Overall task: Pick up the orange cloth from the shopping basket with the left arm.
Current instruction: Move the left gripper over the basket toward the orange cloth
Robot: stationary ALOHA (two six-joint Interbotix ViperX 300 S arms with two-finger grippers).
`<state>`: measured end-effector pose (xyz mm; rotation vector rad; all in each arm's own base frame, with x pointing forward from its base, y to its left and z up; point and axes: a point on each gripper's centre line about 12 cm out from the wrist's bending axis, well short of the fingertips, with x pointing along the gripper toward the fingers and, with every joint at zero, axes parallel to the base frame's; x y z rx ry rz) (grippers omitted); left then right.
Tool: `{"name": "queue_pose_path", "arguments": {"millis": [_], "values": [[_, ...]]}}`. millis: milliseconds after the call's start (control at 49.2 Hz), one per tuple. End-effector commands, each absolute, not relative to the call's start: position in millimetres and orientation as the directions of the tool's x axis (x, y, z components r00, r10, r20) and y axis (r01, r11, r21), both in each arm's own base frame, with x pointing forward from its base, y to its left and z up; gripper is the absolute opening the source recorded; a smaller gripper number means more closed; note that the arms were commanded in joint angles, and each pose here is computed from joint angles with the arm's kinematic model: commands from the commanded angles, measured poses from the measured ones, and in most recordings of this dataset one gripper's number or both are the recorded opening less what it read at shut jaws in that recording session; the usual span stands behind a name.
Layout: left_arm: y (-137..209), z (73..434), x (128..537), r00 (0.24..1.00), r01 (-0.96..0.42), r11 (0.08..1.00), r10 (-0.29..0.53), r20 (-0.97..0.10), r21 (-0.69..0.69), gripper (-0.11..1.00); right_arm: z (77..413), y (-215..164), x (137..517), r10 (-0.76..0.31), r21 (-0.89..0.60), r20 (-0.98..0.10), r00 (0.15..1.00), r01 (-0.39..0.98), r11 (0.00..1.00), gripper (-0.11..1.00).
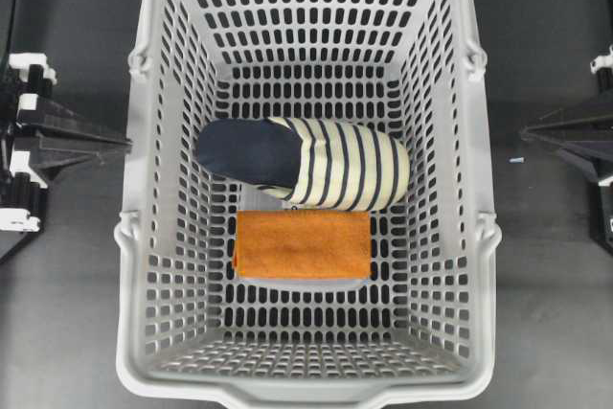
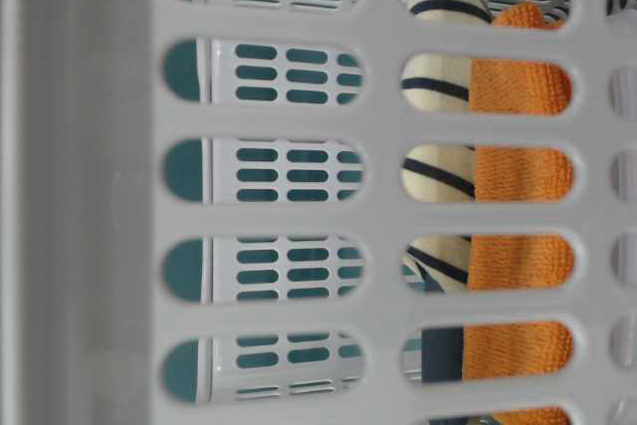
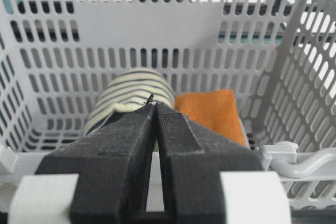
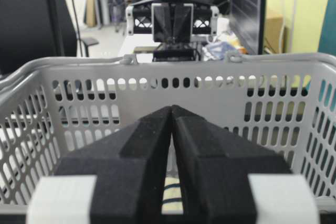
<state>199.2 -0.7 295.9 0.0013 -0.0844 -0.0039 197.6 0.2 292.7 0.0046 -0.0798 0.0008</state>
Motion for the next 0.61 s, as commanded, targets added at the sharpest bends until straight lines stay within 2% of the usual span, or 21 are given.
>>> {"name": "queue_pose_path", "arguments": {"millis": [0,81,305,467,589], "values": [[0.2,313.2,207.9,0.998,0.003,1.000,-0.003,0.058,-0.005,0.06,299.8,1.0,200.2,0.004,0.021,0.101,0.995,-0.006,1.000,0.00],[1.4,323.5,216.1,1.000,-0.005,0.999,0.005,-0.006,-0.048,0.00,301.9,1.7,199.0,0.006,0.042,0.115,0.993,-0.011,0.999,0.00],[-0.3,371.1,236.7,0.992,-0.012,0.997,0.002,-0.122,-0.076,0.00,302.3,2.6,197.8,0.011,0.079,0.113,0.994,-0.020,0.997,0.00],[-4.4,395.1,263.0,0.953,-0.016,0.997,-0.006,-0.302,-0.070,0.00,302.3,2.6,197.2,0.011,0.079,0.115,0.993,-0.020,0.997,0.00],[-10.6,403.2,292.5,0.897,-0.010,0.998,-0.017,-0.442,-0.059,0.00,303.2,2.6,197.0,0.011,0.080,0.118,0.993,-0.020,0.997,0.00]]}}
